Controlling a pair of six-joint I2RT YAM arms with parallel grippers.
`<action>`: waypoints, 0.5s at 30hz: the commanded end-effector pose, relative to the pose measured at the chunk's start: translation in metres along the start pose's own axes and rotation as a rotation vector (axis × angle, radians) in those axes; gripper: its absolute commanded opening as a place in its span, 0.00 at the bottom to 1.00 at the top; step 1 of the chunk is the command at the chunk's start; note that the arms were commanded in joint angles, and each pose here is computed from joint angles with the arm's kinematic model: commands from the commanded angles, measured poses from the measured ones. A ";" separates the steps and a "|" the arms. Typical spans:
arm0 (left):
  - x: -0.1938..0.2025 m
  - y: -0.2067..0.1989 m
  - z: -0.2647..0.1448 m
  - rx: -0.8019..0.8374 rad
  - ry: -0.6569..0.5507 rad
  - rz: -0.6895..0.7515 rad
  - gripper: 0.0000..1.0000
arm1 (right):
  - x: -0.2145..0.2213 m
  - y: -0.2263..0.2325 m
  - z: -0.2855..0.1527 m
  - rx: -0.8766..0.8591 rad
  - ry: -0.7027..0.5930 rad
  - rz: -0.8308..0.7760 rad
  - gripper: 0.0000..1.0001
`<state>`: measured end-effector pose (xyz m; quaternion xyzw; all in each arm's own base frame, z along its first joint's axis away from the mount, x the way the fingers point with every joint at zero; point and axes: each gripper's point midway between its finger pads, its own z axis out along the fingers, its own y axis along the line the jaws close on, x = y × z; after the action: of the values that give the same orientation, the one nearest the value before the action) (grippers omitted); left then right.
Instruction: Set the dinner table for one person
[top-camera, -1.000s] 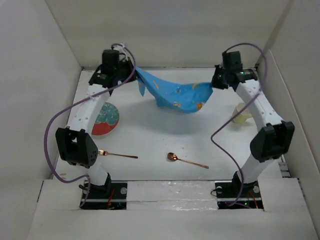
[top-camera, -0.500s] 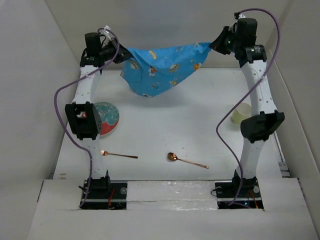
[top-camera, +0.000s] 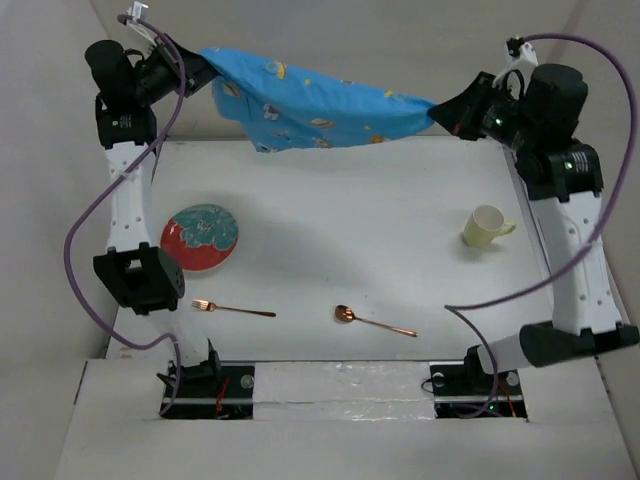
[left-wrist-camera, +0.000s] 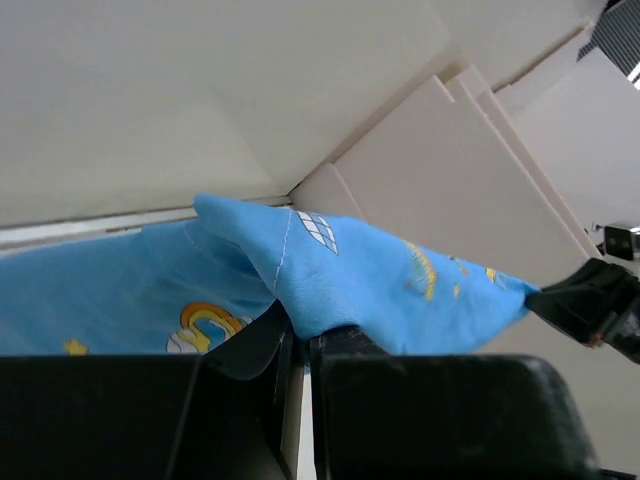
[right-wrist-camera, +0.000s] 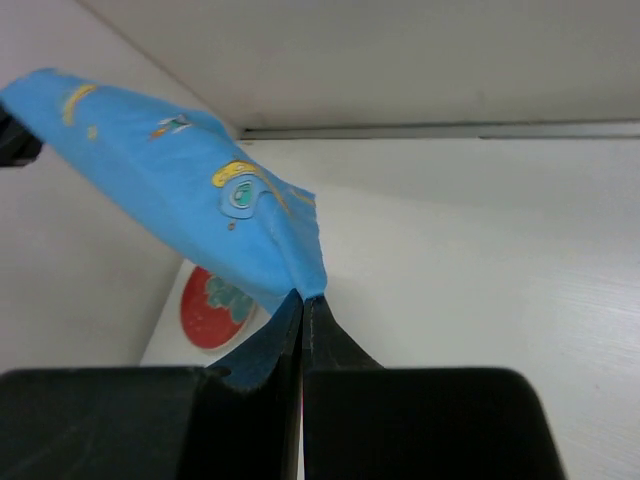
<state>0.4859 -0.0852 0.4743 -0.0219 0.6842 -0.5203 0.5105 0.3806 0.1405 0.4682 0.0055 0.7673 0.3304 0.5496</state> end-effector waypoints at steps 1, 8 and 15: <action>-0.008 -0.068 -0.018 0.117 -0.019 0.140 0.00 | 0.008 0.027 -0.018 -0.081 0.000 -0.024 0.00; 0.033 0.004 0.023 0.011 0.120 0.069 0.00 | 0.075 -0.042 0.005 0.079 0.121 0.078 0.00; 0.152 0.164 0.111 -0.300 0.350 -0.061 0.61 | 0.147 -0.149 0.042 0.322 0.225 0.159 0.00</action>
<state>0.5644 -0.1583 0.3548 0.0083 0.7601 -0.4790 0.4389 0.3971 0.1187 0.2580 0.0963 0.8749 0.2715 0.3894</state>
